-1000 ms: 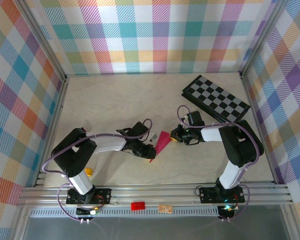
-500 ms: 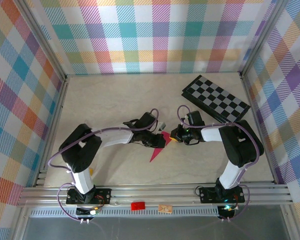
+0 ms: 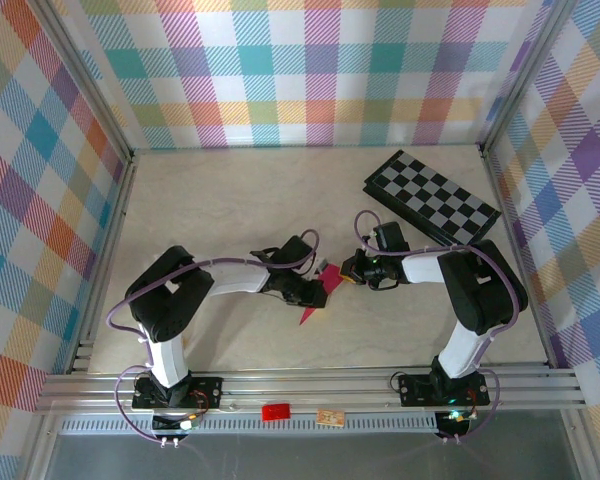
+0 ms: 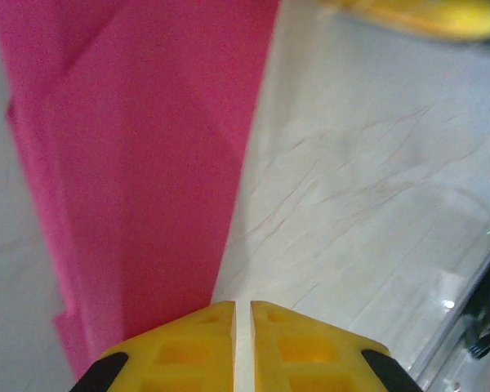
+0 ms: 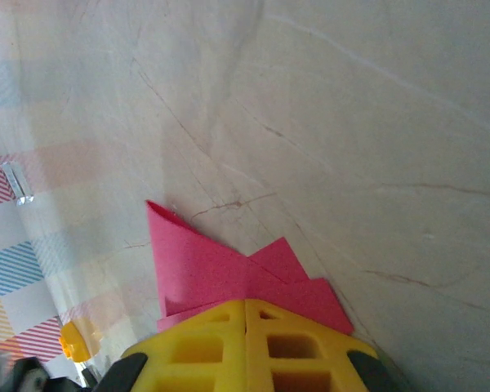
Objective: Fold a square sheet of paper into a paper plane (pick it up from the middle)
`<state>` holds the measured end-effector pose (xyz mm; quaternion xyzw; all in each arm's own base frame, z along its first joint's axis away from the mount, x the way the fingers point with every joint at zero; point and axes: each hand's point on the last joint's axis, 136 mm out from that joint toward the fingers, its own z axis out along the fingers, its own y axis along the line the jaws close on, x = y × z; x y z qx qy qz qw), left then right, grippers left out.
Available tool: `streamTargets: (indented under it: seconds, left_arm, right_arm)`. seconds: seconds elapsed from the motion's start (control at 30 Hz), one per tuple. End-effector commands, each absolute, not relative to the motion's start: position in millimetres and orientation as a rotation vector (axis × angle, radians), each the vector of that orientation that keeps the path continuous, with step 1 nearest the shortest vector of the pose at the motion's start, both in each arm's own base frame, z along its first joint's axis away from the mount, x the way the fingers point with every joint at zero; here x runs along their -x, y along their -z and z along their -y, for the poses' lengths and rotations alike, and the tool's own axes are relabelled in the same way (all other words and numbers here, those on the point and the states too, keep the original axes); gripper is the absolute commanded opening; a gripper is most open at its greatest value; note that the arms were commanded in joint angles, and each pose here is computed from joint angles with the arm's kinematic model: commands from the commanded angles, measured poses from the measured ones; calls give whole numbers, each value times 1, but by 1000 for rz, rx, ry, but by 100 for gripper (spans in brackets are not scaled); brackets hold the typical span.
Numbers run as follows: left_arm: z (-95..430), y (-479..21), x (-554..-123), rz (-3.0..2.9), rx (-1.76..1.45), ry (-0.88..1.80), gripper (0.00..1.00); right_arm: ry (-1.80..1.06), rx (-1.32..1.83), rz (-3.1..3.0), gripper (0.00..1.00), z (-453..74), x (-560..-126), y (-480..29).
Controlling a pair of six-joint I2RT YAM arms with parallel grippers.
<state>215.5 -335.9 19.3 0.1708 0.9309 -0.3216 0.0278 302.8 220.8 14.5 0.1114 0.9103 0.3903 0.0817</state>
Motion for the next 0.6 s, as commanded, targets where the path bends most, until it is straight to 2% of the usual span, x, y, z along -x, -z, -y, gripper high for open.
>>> streamTargets:
  seconds: [0.0, 0.27, 0.37, 0.57]
  left_arm:
    - [314, -14, -190, -2932, -596, 938, 13]
    - [268, -9, -159, -2964, -643, 812, 12]
    - [270, -27, -168, -2881, -618, 819, 12]
    - [287, -78, -215, -2659, -493, 881, 10]
  right_arm:
    - [-975, -457, -2851, 6, -197, -284, 18]
    - [-1049, -402, -2800, 9, -205, -290, 6]
    - [-1106, -355, -2751, 11, -211, -296, -6]
    - [-1190, -271, -2607, 17, -219, -308, -52]
